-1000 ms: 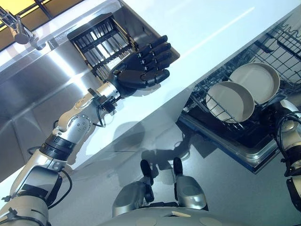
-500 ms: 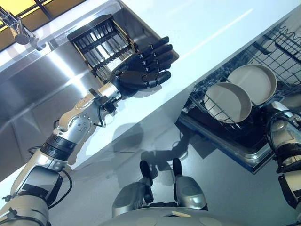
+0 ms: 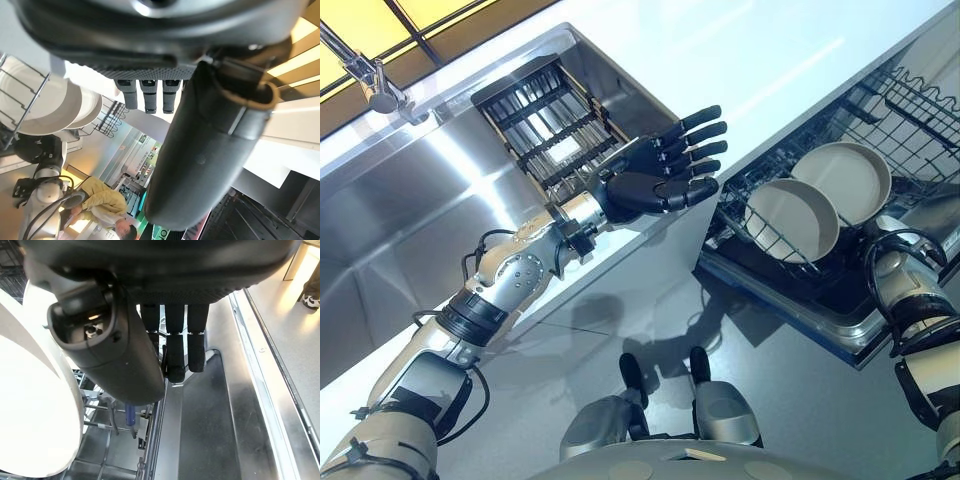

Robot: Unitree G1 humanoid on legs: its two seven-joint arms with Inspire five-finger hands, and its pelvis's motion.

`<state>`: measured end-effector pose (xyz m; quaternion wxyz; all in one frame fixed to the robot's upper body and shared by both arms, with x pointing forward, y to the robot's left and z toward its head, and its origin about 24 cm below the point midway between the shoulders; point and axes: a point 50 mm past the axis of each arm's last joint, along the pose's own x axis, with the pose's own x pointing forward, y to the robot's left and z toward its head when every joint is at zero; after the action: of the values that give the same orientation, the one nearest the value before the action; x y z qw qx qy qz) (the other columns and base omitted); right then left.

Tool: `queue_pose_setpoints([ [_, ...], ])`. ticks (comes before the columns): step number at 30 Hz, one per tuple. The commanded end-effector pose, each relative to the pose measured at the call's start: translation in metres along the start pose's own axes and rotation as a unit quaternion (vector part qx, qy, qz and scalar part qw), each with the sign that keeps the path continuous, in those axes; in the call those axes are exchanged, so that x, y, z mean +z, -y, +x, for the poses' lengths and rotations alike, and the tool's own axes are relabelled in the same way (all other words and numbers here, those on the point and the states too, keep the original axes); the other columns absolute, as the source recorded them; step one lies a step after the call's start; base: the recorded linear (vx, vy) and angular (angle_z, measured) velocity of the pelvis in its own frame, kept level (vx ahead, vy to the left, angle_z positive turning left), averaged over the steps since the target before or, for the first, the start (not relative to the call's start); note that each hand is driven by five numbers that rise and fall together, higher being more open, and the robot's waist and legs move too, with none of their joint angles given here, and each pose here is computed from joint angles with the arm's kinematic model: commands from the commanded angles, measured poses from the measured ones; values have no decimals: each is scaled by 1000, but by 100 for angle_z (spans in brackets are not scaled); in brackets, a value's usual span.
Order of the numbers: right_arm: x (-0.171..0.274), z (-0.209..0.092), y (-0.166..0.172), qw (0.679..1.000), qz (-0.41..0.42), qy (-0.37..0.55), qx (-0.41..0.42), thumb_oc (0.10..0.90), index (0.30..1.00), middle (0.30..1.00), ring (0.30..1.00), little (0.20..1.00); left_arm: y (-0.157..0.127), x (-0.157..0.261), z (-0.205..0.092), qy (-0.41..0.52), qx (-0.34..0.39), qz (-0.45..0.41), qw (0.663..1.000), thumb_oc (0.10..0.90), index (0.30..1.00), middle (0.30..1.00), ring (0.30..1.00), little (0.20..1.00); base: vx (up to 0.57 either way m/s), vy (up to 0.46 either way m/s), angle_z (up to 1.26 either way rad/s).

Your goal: Pick up plates and place into dishwasher.

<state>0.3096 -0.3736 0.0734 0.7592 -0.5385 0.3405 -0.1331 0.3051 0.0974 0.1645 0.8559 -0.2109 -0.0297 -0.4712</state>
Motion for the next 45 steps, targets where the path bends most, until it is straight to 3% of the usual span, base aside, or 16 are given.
queue_pose_setpoints([
  [1,63,-4,0,993,40,107,15,100,300,300,300,200,26,17,23,63,-85,13,994,800,900,900,900,900,36,24,-3],
  [15,121,-23,47,965,124,223,-58,100,300,300,300,200,19,15,21,67,-77,0,995,800,900,900,900,900,9,5,0],
  [32,158,-39,57,966,42,251,-54,100,300,300,300,200,8,4,16,65,-51,-18,996,800,900,900,900,900,49,5,3],
  [45,167,-43,59,959,66,266,-64,100,300,300,300,200,2,1,8,63,-36,-26,997,800,900,900,900,900,40,5,11],
])
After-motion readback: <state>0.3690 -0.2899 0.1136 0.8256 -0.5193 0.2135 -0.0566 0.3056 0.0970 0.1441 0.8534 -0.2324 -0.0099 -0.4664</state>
